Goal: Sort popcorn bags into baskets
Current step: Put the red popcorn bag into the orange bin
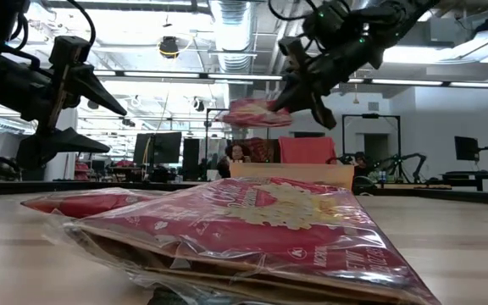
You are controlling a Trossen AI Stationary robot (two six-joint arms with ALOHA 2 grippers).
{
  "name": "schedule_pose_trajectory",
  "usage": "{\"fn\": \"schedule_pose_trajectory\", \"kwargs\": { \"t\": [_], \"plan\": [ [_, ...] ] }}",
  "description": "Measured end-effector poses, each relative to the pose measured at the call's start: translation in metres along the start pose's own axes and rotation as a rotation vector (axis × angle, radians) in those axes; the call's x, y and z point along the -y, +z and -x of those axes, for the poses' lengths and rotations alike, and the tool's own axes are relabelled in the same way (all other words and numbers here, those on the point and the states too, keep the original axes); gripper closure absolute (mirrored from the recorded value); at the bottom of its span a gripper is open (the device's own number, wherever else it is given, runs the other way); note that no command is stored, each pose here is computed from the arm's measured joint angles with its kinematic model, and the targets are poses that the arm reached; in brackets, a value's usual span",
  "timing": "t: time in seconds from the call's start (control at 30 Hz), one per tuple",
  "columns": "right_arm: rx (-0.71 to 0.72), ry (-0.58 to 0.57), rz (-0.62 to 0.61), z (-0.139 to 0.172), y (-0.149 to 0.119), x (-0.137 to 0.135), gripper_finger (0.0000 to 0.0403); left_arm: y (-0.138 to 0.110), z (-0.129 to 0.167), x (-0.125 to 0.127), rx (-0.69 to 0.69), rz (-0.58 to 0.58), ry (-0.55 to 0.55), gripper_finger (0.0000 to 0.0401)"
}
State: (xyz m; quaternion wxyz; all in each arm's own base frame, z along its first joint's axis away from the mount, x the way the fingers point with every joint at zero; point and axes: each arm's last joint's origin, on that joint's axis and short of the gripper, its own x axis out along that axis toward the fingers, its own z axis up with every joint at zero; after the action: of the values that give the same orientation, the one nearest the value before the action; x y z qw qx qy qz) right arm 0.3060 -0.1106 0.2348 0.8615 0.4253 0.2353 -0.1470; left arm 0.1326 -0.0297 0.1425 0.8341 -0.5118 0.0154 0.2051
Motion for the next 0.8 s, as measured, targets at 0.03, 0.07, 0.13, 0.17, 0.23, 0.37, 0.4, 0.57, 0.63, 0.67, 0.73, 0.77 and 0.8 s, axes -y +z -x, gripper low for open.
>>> {"fn": "schedule_pose_trajectory", "kwargs": {
  "t": [0.03, 0.07, 0.13, 0.17, 0.23, 0.37, 0.4, 0.57, 0.63, 0.67, 0.73, 0.77, 0.8],
  "plan": [
    [0.017, -0.002, -0.001, 0.006, 0.007, 0.005, 0.0384, 0.000, 0.000, 0.000, 0.004, 0.002, 0.001, 0.0122],
    [0.033, -0.001, 0.000, 0.011, 0.014, 0.010, 0.0386, 0.000, 0.000, 0.000, 0.007, 0.006, 0.002, 0.0122],
    [0.059, -0.008, -0.007, 0.021, 0.026, 0.023, 0.0389, 0.000, 0.000, 0.000, 0.015, 0.013, 0.005, 0.0122],
    [0.065, -0.008, -0.015, 0.024, 0.031, 0.029, 0.0389, 0.001, 0.000, 0.000, 0.019, 0.016, 0.006, 0.0122],
    [0.077, -0.004, -0.041, 0.031, 0.041, 0.042, 0.0387, 0.001, 0.000, 0.000, 0.021, 0.022, 0.007, 0.0122],
    [0.100, -0.017, -0.067, 0.041, 0.055, 0.065, 0.0380, 0.001, 0.000, 0.000, 0.022, 0.028, 0.007, 0.0122],
    [0.106, -0.033, -0.073, 0.044, 0.057, 0.071, 0.0381, 0.001, 0.000, 0.000, 0.022, 0.034, 0.007, 0.0122],
    [0.152, -0.075, -0.049, 0.056, 0.067, 0.089, 0.0387, 0.001, 0.000, 0.000, 0.023, 0.052, 0.007, 0.0122],
    [0.163, -0.086, -0.055, 0.060, 0.070, 0.094, 0.0383, 0.001, 0.000, 0.000, 0.025, 0.053, 0.007, 0.0122],
    [0.169, -0.088, -0.056, 0.062, 0.072, 0.097, 0.0380, 0.001, 0.000, 0.000, 0.030, 0.053, 0.009, 0.0122],
    [0.177, -0.095, -0.047, 0.065, 0.073, 0.101, 0.0376, 0.001, 0.000, 0.000, 0.039, 0.054, 0.012, 0.0122],
    [0.180, -0.099, -0.043, 0.066, 0.074, 0.102, 0.0376, 0.001, 0.000, 0.000, 0.043, 0.059, 0.013, 0.0122],
    [0.183, -0.103, -0.034, 0.067, 0.075, 0.103, 0.0376, 0.001, 0.000, 0.000, 0.047, 0.062, 0.014, 0.0122]
  ]
}}
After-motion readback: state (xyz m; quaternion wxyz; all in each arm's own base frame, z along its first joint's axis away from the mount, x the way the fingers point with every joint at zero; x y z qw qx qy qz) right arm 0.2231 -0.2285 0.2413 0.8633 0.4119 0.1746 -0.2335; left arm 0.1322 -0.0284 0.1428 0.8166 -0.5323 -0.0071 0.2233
